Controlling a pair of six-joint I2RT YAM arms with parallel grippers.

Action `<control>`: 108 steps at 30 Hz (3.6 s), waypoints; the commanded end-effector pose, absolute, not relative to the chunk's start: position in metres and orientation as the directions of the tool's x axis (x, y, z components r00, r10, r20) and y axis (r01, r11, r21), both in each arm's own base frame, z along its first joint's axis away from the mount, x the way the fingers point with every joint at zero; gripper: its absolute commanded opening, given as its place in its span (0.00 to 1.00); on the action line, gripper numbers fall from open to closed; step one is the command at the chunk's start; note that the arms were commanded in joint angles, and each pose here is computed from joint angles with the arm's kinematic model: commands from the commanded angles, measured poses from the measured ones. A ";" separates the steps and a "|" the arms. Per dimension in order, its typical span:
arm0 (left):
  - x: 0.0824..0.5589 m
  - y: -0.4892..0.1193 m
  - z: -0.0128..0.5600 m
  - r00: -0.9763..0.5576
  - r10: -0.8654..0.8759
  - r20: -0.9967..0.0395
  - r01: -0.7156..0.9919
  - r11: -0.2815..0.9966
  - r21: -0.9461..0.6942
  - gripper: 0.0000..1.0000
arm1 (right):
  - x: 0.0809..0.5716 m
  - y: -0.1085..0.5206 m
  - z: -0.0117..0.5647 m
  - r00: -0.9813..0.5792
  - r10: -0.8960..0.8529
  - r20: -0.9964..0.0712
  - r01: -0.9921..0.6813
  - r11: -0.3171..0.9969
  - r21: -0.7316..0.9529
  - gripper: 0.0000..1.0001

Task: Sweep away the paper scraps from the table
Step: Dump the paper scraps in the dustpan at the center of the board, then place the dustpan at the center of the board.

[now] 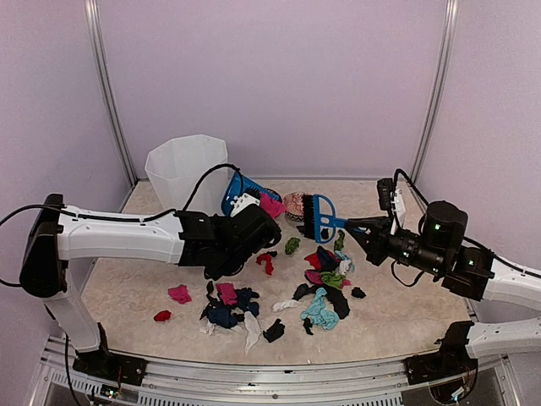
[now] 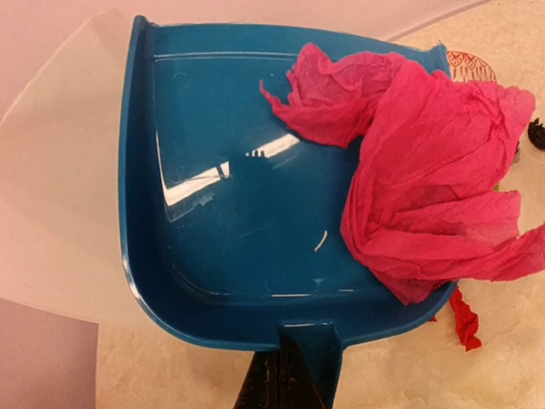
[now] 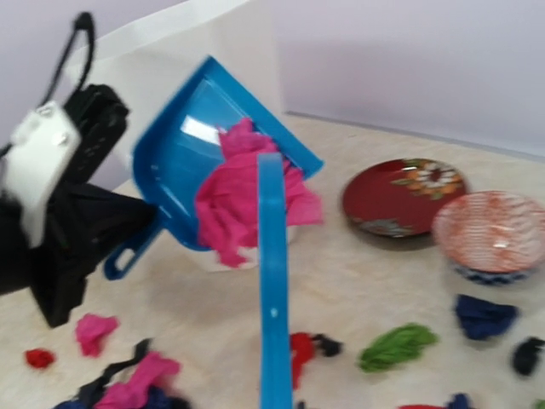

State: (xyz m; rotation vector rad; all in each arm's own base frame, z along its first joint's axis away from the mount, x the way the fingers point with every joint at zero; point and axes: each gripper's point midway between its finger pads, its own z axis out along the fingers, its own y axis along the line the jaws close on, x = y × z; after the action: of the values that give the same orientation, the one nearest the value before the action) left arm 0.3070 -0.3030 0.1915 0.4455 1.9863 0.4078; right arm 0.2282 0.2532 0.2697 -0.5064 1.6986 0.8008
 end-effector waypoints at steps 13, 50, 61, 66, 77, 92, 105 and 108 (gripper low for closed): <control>0.284 -0.321 0.195 -0.293 0.908 -0.300 -0.089 0.286 0.954 0.00 | 0.238 0.209 0.261 -0.229 0.105 -0.968 -0.536 0.816 0.216 0.00; 0.214 -0.342 0.194 -0.492 0.605 -0.626 0.596 0.758 0.264 0.00 | 0.231 0.209 0.258 -0.247 0.110 -0.963 -0.554 0.799 0.234 0.00; 0.159 -0.333 0.149 -0.659 0.584 -0.473 0.649 0.760 0.035 0.00 | 0.236 0.214 0.253 -0.252 0.087 -0.964 -0.552 0.805 0.217 0.00; 0.115 -0.337 0.143 -0.681 0.590 -0.433 0.699 0.700 -0.145 0.00 | 0.237 0.214 0.251 -0.256 0.079 -0.964 -0.551 0.807 0.212 0.00; 0.027 -0.306 0.138 -0.701 0.628 -0.339 0.712 0.583 -0.392 0.00 | 0.239 0.213 0.244 -0.271 0.066 -0.960 -0.535 0.819 0.207 0.00; -0.011 -0.267 0.110 -0.765 0.618 -0.184 0.623 0.636 -0.455 0.00 | 0.240 0.215 0.235 -0.292 0.054 -0.955 -0.529 0.823 0.208 0.00; 0.014 -0.272 0.069 -0.732 0.673 -0.107 0.649 0.642 -0.408 0.00 | 0.241 0.214 0.239 -0.285 0.053 -0.957 -0.525 0.827 0.202 0.00; 0.034 -0.272 0.060 -0.746 0.658 -0.105 0.641 0.667 -0.380 0.00 | 0.241 0.214 0.239 -0.284 0.055 -0.957 -0.528 0.824 0.204 0.00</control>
State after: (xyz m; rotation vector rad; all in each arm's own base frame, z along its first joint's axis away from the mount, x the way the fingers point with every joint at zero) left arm 0.0148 -0.2628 0.0614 1.1068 2.9508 -0.6251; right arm 0.2417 0.2137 0.2318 -0.3713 1.7992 0.5814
